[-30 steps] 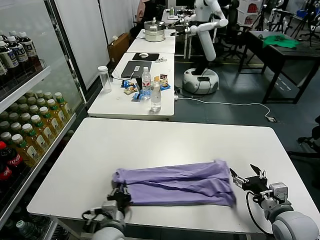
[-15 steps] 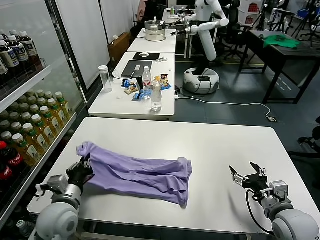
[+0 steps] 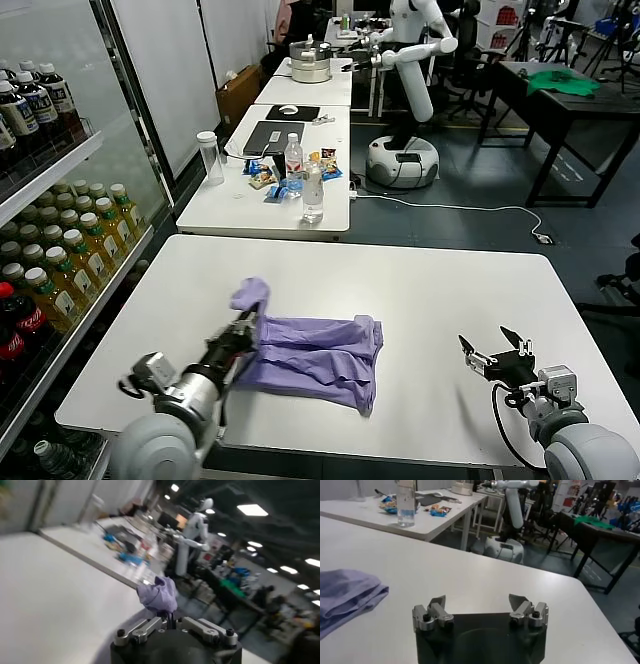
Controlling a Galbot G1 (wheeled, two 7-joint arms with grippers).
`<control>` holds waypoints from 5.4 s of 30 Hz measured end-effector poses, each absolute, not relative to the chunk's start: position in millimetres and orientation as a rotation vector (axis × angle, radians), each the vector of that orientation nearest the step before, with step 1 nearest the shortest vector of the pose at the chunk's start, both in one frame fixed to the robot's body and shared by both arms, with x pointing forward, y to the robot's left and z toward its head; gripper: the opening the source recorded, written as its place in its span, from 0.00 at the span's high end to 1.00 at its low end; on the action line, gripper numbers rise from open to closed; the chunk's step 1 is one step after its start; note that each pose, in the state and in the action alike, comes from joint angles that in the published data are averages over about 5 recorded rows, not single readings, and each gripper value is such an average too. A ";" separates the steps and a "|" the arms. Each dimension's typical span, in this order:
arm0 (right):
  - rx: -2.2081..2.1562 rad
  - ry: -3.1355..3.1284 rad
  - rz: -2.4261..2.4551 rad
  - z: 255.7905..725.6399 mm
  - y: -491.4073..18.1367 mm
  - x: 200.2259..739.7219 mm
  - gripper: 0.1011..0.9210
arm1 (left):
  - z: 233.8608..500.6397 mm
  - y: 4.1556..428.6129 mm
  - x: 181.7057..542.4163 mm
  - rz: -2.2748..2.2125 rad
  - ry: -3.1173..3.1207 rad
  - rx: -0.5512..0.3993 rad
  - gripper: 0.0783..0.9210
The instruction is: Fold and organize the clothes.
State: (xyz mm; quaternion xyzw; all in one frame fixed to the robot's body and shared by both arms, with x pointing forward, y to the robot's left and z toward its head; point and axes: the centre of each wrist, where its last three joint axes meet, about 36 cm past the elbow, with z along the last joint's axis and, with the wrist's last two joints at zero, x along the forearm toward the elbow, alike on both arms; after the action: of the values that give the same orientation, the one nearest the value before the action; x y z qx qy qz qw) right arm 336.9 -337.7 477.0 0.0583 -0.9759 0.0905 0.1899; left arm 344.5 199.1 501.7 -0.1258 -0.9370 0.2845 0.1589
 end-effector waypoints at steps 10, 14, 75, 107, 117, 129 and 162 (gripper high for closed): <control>0.165 -2.743 0.269 478.0 -339.2 336.4 0.12 | 482.6 145.6 359.4 0.954 -2.532 -0.499 0.95; 0.166 -2.745 0.271 478.3 -339.6 337.3 0.12 | 472.5 127.5 366.4 0.928 -2.506 -0.538 0.90; 0.170 -2.768 0.280 475.6 -341.6 342.5 0.12 | 392.3 155.3 388.8 0.268 -2.613 -0.165 0.68; 0.191 -2.790 0.247 473.8 -334.4 338.6 0.12 | 522.7 327.9 409.1 0.861 -2.719 -0.101 0.96; 0.197 -2.802 0.237 475.3 -328.7 332.9 0.12 | 534.5 287.7 398.0 0.573 -2.788 -0.207 0.96; 0.196 -2.810 0.246 476.6 -326.1 332.0 0.12 | 485.7 161.9 396.8 0.347 -2.738 -0.281 0.96; 0.245 -2.841 0.194 466.8 -308.4 359.7 0.12 | 434.9 75.8 387.5 0.360 -2.929 -0.457 0.15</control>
State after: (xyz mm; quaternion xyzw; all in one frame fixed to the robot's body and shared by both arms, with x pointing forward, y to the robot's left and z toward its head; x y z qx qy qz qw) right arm 359.7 -308.4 466.8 0.0849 -0.9840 0.0671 0.1413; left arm 387.5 75.8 434.9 -0.1527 -0.9779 0.1200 0.0774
